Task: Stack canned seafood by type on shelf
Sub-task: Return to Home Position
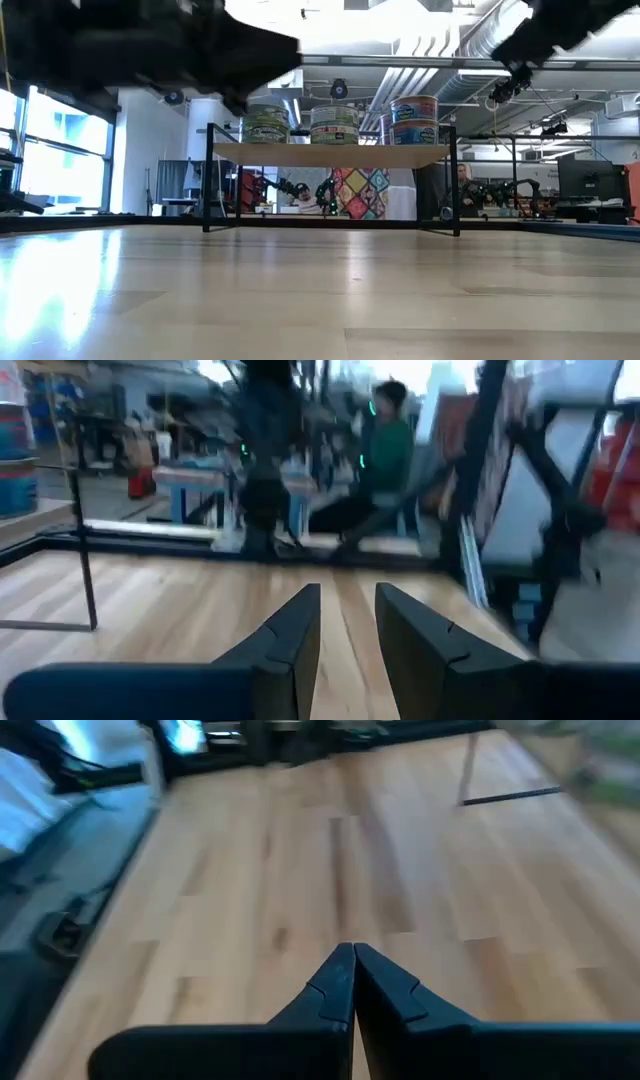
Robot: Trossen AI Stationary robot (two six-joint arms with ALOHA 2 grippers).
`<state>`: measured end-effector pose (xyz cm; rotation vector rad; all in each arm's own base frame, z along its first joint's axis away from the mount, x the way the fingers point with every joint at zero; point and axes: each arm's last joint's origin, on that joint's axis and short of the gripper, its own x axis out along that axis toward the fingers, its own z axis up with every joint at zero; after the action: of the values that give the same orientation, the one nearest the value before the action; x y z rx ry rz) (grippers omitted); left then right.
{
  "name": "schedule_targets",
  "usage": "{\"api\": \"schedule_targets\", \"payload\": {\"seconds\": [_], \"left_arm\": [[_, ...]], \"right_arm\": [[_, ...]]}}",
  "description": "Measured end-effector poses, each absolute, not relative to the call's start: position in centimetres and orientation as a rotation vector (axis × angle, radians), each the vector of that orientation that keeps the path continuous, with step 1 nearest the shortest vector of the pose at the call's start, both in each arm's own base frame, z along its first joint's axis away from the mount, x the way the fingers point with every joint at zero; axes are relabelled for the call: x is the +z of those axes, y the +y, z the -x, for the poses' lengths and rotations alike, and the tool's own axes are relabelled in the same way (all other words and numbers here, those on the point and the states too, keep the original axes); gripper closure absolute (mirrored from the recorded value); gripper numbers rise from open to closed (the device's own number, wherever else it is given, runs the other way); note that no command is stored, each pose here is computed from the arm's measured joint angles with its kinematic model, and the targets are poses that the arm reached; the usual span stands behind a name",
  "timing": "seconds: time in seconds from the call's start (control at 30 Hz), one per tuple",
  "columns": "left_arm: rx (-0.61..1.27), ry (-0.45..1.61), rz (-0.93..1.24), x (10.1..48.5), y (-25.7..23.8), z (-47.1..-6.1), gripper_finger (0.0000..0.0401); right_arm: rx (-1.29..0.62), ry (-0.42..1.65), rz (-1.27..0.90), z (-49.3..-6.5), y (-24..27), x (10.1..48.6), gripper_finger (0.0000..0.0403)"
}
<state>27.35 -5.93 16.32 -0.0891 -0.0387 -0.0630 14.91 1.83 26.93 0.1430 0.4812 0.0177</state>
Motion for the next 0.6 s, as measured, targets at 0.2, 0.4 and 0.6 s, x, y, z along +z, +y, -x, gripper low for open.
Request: {"api": "schedule_targets", "payload": {"seconds": [0.2, 0.4, 0.6], "left_arm": [[-0.123, -0.116, 0.16, 16.9, -2.0, -27.4, 0.0311], [-0.059, -0.187, 0.147, 20.1, 0.3, -21.1, 0.0311], [0.01, -0.135, 0.13, 20.1, 0.2, -15.3, 0.0311]], "right_arm": [[0.108, 0.322, -0.199, -12.9, 2.7, 24.0, 0.0403], [0.083, 0.245, -0.201, -11.5, 2.5, 23.3, 0.0403], [0.067, 0.241, -0.207, -11.5, 2.4, 23.3, 0.0403]]}}
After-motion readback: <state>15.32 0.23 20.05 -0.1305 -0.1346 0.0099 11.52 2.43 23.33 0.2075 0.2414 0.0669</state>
